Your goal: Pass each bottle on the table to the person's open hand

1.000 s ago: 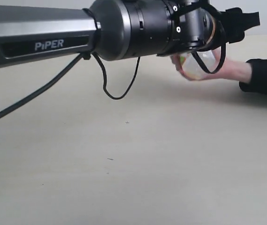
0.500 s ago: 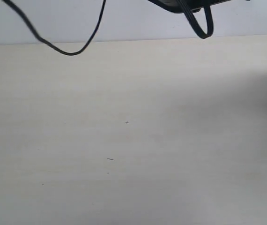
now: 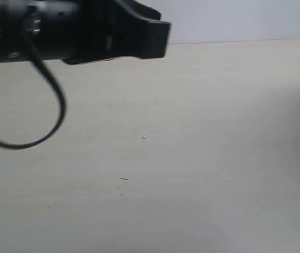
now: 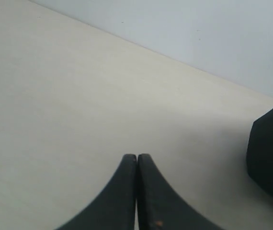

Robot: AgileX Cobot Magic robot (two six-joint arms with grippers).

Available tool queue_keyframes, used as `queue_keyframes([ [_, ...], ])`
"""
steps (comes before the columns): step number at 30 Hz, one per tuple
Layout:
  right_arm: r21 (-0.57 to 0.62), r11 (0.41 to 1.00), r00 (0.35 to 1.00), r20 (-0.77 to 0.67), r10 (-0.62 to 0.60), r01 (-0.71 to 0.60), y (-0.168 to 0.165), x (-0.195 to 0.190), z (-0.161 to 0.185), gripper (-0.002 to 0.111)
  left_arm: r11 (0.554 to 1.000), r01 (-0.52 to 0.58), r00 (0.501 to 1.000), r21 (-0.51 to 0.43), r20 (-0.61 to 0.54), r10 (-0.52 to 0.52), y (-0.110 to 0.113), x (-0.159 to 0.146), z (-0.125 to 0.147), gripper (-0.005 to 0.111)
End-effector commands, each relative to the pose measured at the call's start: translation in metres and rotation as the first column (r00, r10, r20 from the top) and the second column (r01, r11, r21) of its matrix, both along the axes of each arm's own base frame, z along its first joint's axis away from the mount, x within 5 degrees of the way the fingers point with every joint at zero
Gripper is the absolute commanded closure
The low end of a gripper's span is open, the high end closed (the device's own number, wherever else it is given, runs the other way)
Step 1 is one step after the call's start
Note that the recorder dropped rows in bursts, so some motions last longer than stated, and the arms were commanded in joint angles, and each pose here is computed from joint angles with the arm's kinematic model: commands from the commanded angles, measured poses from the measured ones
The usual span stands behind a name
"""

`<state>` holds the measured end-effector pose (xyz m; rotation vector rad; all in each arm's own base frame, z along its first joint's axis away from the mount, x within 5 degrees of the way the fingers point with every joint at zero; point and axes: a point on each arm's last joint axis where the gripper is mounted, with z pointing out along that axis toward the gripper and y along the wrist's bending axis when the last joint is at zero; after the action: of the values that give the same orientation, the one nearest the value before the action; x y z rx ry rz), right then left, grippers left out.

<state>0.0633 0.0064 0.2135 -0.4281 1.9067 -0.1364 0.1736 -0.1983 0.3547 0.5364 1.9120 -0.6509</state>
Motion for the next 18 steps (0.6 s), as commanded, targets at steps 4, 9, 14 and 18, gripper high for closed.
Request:
queue_keyframes([
  [4, 0.006, 1.0, 1.0, 0.008, -0.003, 0.002, 0.0, 0.0, 0.0, 0.108, 0.994, 0.001, 0.998, -0.107, 0.068, 0.006, 0.043, -0.036, 0.023, 0.107],
  [9, 0.006, 1.0, 1.0, 0.008, -0.003, 0.002, 0.0, 0.0, 0.0, 0.108, 0.988, 0.008, 0.994, -0.156, 0.107, 0.009, 0.056, -0.046, 0.035, 0.107],
  [14, 0.006, 1.0, 1.0, 0.008, -0.003, 0.002, 0.0, 0.0, 0.0, 0.108, 0.983, 0.01, 0.993, -0.185, 0.114, 0.012, 0.061, -0.05, 0.04, 0.107],
  [18, 0.006, 1.0, 1.0, 0.008, -0.003, 0.002, 0.0, 0.0, 0.0, 0.108, 0.977, -0.046, 0.998, -0.209, -0.05, 0.036, 0.064, -0.053, 0.032, 0.107],
])
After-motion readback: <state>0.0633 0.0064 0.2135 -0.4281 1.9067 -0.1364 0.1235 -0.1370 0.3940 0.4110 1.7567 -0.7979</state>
